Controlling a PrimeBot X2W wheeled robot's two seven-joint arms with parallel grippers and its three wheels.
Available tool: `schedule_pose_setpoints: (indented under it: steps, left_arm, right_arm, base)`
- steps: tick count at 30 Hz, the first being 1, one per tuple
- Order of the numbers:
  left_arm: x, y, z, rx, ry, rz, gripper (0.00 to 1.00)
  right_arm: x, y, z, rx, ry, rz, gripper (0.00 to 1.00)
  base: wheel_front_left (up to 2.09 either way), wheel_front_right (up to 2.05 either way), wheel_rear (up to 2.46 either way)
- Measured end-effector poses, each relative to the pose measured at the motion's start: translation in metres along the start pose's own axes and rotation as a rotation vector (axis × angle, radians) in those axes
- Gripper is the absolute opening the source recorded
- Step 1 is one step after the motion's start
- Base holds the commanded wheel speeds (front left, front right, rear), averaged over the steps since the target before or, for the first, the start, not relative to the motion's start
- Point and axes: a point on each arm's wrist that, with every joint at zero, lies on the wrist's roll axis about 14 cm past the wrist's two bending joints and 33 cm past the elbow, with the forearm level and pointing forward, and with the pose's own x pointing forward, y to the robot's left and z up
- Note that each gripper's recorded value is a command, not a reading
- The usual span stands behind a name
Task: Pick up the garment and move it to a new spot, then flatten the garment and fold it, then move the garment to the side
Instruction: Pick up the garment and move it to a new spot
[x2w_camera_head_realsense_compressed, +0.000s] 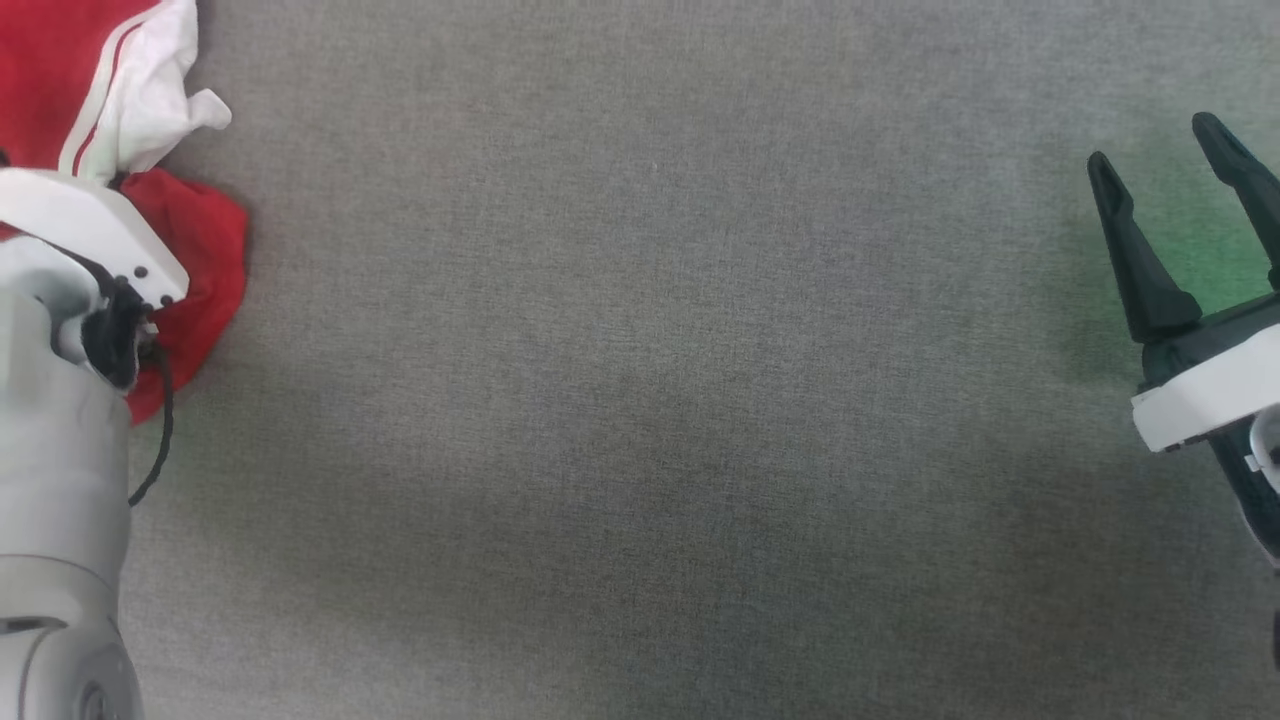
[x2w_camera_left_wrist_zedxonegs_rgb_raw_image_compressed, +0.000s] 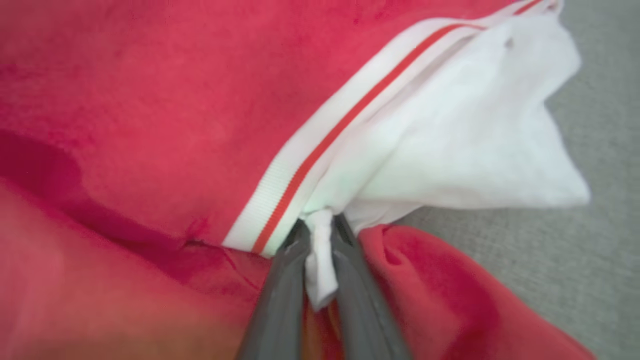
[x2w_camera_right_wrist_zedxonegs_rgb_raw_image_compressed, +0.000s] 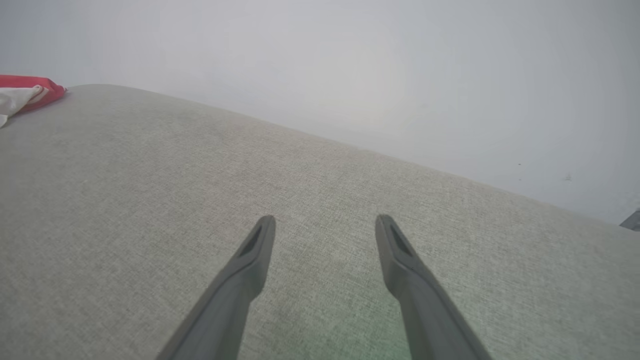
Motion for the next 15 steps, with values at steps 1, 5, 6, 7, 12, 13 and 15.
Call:
schedule_pose_setpoints:
  steps: [1, 5, 6, 7, 12, 13, 15]
  left_arm:
    - [-0.002, 0.001, 0.004, 0.000, -0.023, -0.001, 0.00]
    - [-0.012, 0.001, 0.028, 0.048, -0.131, -0.020, 0.00]
    - [-0.016, 0.000, 0.038, 0.053, -0.165, -0.029, 0.00]
    - [-0.020, 0.002, 0.048, 0.067, -0.198, -0.030, 0.00]
    - [-0.053, 0.005, 0.111, 0.130, -0.395, -0.058, 0.00]
    - [-0.059, 0.003, 0.121, 0.148, -0.425, -0.066, 0.00]
    - [-0.073, 0.002, 0.140, 0.168, -0.482, -0.077, 0.00]
  right_arm:
    - [-0.001, 0.000, 0.002, 0.003, -0.006, -0.002, 1.00]
    - [-0.005, 0.001, 0.010, 0.010, -0.029, -0.016, 1.00]
    - [-0.007, 0.002, 0.012, 0.013, -0.035, -0.017, 1.00]
    - [-0.008, 0.004, 0.014, 0.016, -0.040, -0.018, 1.00]
    - [-0.018, 0.010, 0.033, 0.023, -0.088, -0.025, 1.00]
    - [-0.020, 0.011, 0.037, 0.023, -0.100, -0.026, 1.00]
    - [-0.024, 0.015, 0.044, 0.026, -0.115, -0.025, 1.00]
  base:
    - [0.00, 0.00, 0.00]
    - [0.00, 0.00, 0.00]
    - [0.00, 0.00, 0.00]
    - [0.00, 0.00, 0.00]
    - [0.00, 0.00, 0.00]
    - [0.00, 0.00, 0.00]
    - [0.00, 0.00, 0.00]
